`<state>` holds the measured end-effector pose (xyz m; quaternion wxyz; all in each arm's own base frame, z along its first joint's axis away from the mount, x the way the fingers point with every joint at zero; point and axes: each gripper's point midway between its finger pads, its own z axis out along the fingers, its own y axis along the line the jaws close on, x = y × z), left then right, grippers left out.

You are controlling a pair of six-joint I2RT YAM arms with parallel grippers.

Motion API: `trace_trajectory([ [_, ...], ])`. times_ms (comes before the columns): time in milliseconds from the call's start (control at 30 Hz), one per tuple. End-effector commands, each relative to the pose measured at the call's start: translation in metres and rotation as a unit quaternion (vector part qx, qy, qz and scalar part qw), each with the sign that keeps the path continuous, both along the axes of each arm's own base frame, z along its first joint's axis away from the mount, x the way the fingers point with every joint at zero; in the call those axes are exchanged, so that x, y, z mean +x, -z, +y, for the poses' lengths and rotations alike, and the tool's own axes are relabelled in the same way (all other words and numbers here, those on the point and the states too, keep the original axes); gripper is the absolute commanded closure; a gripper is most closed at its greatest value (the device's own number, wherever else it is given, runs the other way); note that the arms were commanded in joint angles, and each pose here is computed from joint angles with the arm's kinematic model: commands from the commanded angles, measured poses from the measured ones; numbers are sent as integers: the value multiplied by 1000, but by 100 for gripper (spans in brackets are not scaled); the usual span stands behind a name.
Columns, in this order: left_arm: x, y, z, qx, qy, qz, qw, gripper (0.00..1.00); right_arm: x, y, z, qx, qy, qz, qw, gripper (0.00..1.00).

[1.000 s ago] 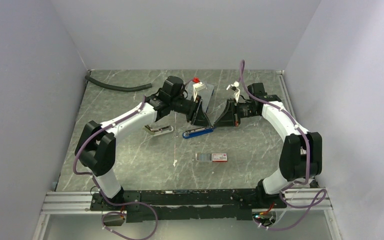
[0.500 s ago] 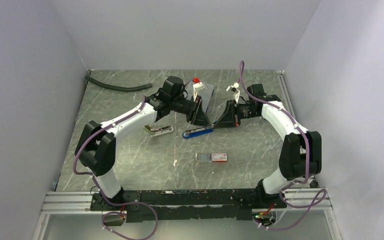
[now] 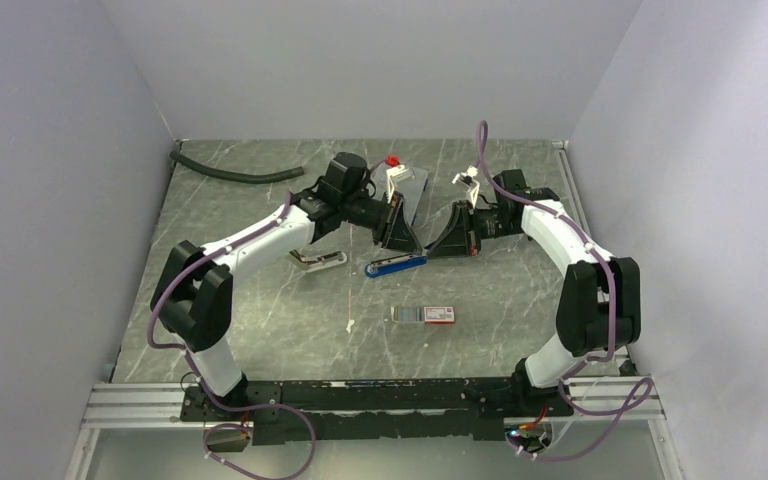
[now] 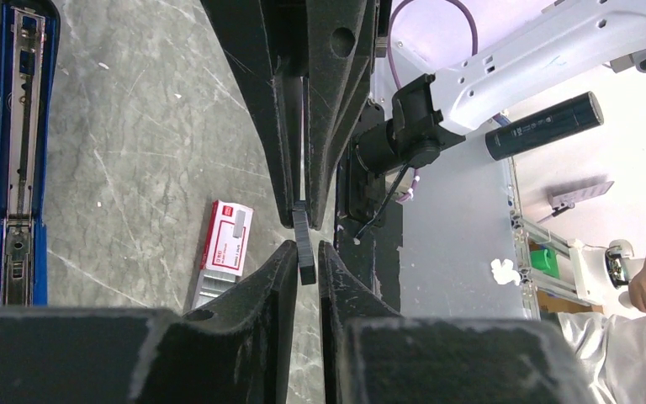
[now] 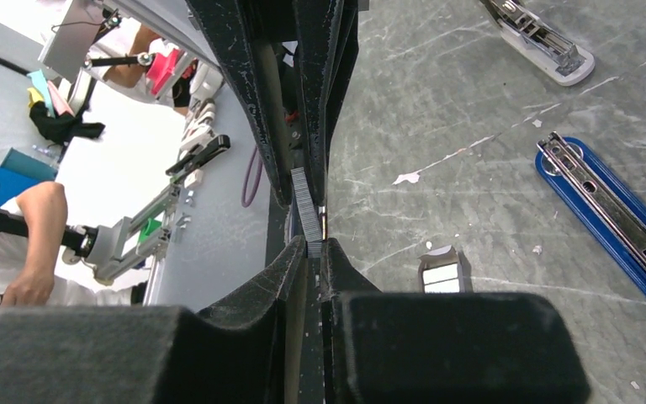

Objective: Load the staples into the stapler

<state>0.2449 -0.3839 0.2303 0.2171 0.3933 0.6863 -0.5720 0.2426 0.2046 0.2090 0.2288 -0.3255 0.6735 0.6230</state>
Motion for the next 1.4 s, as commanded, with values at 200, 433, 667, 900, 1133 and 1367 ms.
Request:
trace_trajectory([
  [200, -1, -15, -7, -20, 14, -15, 1000, 84, 5, -18, 1, 26, -8, -38, 999, 82],
  [433, -2, -13, -6, -19, 15, -13, 1000, 88, 4, -21, 1, 26, -12, -46, 999, 77],
  [667, -4, -14, -4, -17, 12, -18, 1000, 89, 4, -18, -2, 10, -8, -57, 998, 72],
  [900, -3, -9, 4, -2, -9, -28, 1000, 87, 11, -20, -17, -16, 27, -93, 995, 65],
  [1133, 5, 9, 24, 29, -61, -15, 998, 85, 45, -16, -51, -109, 143, -219, 959, 65],
  [1367, 16, 26, 51, 62, -117, -1, 991, 88, 66, -41, -83, -178, 292, -324, 882, 48],
])
